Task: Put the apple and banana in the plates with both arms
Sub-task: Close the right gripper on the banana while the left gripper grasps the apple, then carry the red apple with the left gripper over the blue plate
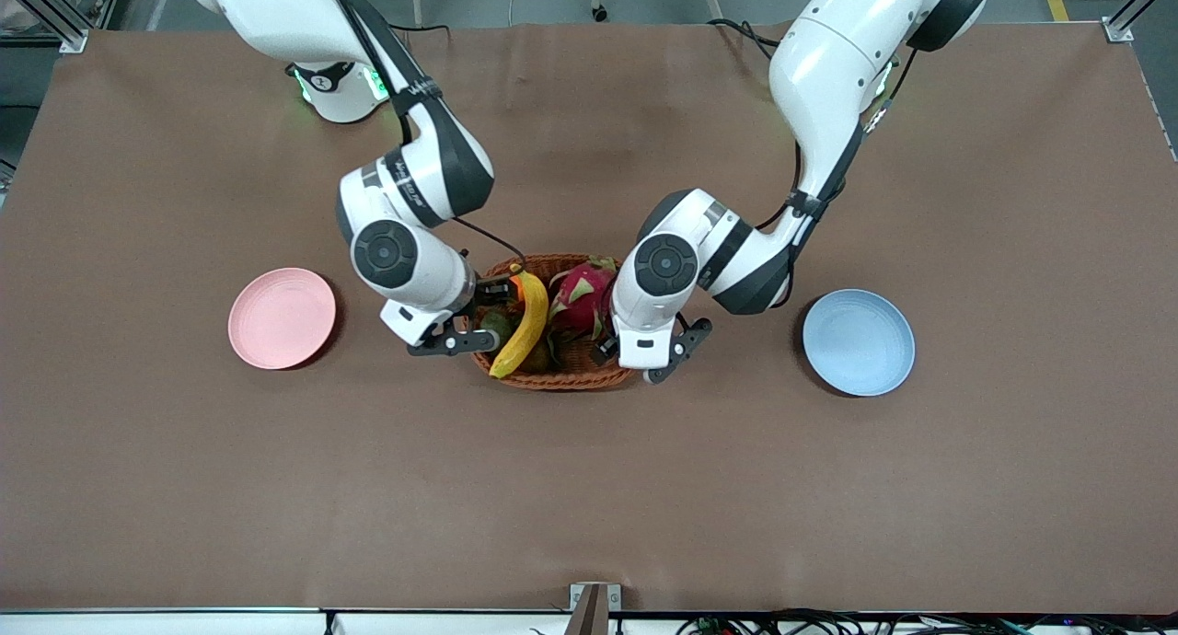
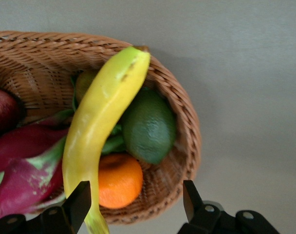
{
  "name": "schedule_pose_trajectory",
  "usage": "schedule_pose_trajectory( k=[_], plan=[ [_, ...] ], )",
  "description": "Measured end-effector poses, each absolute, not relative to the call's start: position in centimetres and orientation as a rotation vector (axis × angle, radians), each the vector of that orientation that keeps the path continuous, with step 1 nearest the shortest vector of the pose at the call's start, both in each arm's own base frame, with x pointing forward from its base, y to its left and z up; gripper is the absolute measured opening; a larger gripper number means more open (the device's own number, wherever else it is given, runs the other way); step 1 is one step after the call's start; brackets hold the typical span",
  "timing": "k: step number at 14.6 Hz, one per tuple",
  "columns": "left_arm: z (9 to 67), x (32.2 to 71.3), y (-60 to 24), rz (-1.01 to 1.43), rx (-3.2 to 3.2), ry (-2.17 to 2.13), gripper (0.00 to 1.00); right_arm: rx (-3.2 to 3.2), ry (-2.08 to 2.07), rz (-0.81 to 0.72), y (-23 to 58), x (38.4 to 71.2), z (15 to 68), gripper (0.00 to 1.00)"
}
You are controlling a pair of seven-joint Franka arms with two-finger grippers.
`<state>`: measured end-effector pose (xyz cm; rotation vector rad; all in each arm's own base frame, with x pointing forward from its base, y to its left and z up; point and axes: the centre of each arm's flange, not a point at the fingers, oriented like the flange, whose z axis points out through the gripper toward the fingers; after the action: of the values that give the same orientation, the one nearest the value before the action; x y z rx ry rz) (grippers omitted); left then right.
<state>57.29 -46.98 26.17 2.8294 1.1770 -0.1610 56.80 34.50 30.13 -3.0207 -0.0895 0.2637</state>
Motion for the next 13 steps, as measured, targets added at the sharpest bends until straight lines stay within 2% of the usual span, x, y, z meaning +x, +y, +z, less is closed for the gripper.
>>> schedule_pose_trajectory(
  k=[5,8,13],
  plan=[
    [24.4,56.7,-47.3,-0.189,2.805,1.298,1.0,-2.973,-0.065,0.272,36.9,56.0,28.3,0.79],
    [23.4,56.5,-47.2,-0.199,2.792,1.363,1.0,-2.969,-0.079,0.274,37.5,55.8,28.4,0.8],
    [21.9,56.1,-47.1,-0.219,2.779,1.442,1.0,-2.968,-0.181,0.281,40.7,53.5,28.4,0.8]
  ],
)
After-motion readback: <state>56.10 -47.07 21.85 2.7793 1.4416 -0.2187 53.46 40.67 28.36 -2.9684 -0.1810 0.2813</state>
